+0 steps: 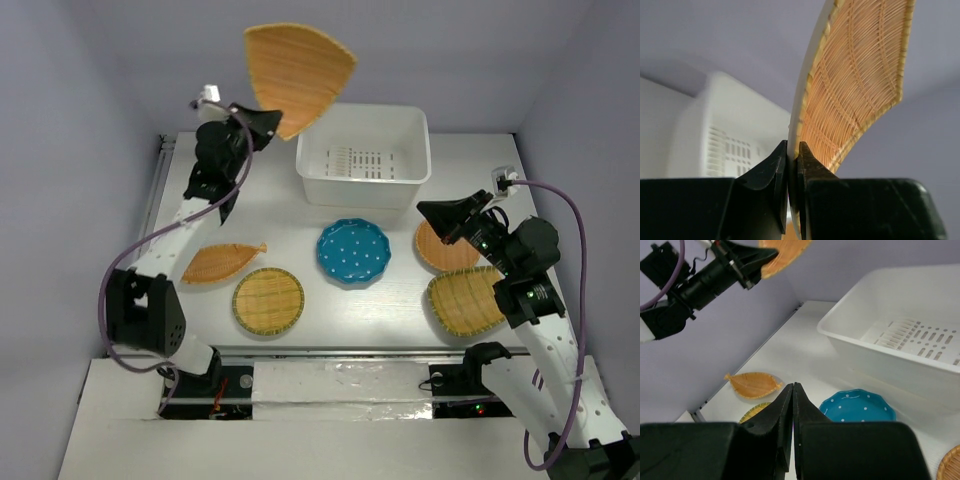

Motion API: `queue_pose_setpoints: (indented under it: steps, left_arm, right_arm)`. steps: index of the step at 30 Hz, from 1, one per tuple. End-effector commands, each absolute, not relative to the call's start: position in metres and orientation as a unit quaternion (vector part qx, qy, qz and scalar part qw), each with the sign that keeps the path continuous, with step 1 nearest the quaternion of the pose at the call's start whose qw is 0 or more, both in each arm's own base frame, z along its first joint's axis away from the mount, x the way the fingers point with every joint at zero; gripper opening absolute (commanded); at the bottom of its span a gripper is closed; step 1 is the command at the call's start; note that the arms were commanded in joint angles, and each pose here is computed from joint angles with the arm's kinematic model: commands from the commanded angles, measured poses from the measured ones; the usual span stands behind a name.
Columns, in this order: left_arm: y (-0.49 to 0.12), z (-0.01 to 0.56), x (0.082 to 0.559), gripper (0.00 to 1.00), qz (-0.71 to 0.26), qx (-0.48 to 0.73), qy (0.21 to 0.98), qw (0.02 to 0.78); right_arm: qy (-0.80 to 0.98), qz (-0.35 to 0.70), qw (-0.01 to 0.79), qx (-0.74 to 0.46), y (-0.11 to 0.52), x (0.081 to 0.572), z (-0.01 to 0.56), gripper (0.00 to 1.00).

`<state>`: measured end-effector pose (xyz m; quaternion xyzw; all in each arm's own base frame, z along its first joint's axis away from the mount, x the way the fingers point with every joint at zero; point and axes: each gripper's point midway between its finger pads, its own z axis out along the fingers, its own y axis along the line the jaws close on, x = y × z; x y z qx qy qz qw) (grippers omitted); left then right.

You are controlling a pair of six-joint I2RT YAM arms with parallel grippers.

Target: Place the plates into the plastic bin on the countertop

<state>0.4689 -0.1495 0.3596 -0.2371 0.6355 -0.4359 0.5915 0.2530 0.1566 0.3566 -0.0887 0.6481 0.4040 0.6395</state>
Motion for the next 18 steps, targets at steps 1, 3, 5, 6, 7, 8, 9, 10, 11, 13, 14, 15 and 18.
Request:
queue_pose_setpoints:
  steps: [1, 3, 5, 6, 7, 8, 9, 10, 11, 13, 14, 15, 18]
  left_arm:
    - [-0.214, 0.416, 0.464, 0.00, -0.479, -0.099, 0.630, 0.603]
    - [-0.243, 0.386, 0.481, 0.00, -0.476, -0.086, 0.670, 0.563]
    - [-0.262, 0.399, 0.492, 0.00, -0.481, -0.058, 0.671, 0.561]
    - [-0.278, 0.364, 0.505, 0.00, -0.469, -0.060, 0.705, 0.529]
    - [-0.287, 0.384, 0.509, 0.00, -0.478, -0.045, 0.695, 0.535]
    - [-0.291, 0.374, 0.518, 0.00, -0.472, -0.045, 0.705, 0.527]
    - [-0.306, 0.334, 0.530, 0.00, -0.455, -0.042, 0.740, 0.494]
    - [-0.317, 0.352, 0.533, 0.00, -0.461, -0.028, 0.731, 0.502]
    - [-0.320, 0.340, 0.540, 0.00, -0.454, -0.028, 0.743, 0.492]
    - [-0.333, 0.315, 0.551, 0.00, -0.445, -0.022, 0.763, 0.468]
    - [-0.336, 0.305, 0.554, 0.00, -0.444, -0.022, 0.771, 0.456]
    - [-0.339, 0.283, 0.557, 0.00, -0.438, -0.023, 0.785, 0.437]
    - [-0.343, 0.265, 0.559, 0.00, -0.437, -0.019, 0.797, 0.417]
  right_arm:
    - [0.628, 0.400, 0.660, -0.094, 0.156, 0.253, 0.370, 0.08]
    - [0.627, 0.399, 0.663, -0.094, 0.155, 0.252, 0.371, 0.09]
    - [0.626, 0.397, 0.665, -0.093, 0.154, 0.252, 0.372, 0.10]
    - [0.625, 0.396, 0.666, -0.092, 0.153, 0.252, 0.372, 0.11]
    - [0.625, 0.396, 0.667, -0.092, 0.153, 0.251, 0.372, 0.11]
    - [0.625, 0.396, 0.667, -0.092, 0.153, 0.251, 0.372, 0.11]
    - [0.625, 0.396, 0.667, -0.092, 0.153, 0.251, 0.372, 0.11]
    - [0.625, 0.396, 0.666, -0.092, 0.153, 0.251, 0.372, 0.11]
    - [0.626, 0.396, 0.665, -0.092, 0.154, 0.251, 0.371, 0.11]
    - [0.625, 0.396, 0.667, -0.093, 0.153, 0.251, 0.372, 0.12]
    - [0.625, 0.396, 0.666, -0.092, 0.153, 0.252, 0.372, 0.12]
    - [0.625, 0.396, 0.667, -0.092, 0.153, 0.251, 0.372, 0.12]
    - [0.626, 0.398, 0.665, -0.092, 0.154, 0.252, 0.371, 0.12]
